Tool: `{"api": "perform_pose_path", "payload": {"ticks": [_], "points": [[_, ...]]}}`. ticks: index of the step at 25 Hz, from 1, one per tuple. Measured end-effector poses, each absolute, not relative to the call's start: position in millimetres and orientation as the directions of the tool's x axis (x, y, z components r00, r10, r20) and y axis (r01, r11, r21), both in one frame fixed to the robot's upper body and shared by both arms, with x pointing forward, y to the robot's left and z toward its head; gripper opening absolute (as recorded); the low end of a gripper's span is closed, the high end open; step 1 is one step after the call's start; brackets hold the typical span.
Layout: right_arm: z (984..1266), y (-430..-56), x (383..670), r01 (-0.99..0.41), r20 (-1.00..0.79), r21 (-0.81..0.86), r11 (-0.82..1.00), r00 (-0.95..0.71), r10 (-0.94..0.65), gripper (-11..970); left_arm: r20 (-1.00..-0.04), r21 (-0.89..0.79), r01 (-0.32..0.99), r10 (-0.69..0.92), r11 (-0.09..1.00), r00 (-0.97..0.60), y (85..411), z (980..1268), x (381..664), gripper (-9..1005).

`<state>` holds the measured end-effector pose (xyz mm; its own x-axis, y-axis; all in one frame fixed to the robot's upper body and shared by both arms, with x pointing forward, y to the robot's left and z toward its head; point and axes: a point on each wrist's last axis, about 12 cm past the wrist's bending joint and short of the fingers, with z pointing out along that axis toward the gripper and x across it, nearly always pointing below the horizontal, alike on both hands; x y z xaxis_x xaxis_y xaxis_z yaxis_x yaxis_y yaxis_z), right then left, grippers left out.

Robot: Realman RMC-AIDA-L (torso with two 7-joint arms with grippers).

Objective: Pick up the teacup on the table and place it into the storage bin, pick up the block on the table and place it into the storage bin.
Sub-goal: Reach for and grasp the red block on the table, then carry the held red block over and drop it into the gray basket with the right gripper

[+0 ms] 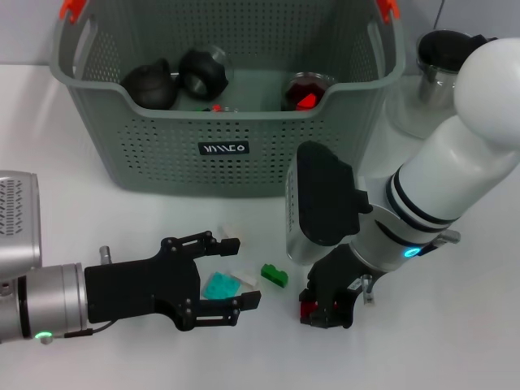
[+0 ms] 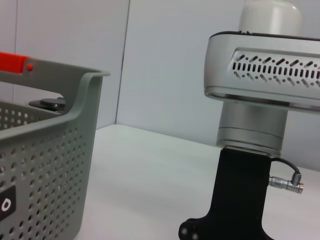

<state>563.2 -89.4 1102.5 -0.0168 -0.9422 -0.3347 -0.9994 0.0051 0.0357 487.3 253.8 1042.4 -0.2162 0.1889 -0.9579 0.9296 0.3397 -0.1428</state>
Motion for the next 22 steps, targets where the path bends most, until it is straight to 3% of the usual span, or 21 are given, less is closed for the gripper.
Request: {"api": "perform_pose_path", "payload": {"ticks": [9,12,17,22], "points": [[1108,-95,566,-0.999,-0.334,0.033,0.028,-0.037,-0.942,203,-0.959,-0.147,0.922,0.177,0.359,-0.222,258,1042,487,829],[1123,-103,573,-0.998,-0.353,0.021,0.059,-0.062,-0.934,203,-0.957,-0.15,0.92,0.179,0.361,-0.226,259,1042,487,829],[1190,-125,587,-0.985,-0.487,-0.056,0.16,-0.113,-0.866,202,-0.955,-0.157,0.914,0.178,0.375,-0.237,263,1040,484,829],[1275,-132,599,-0.935,-0.726,-0.108,0.338,-0.158,-0.669,202,-0.956,-0.157,0.908,0.17,0.388,-0.238,265,1039,482,829]]}}
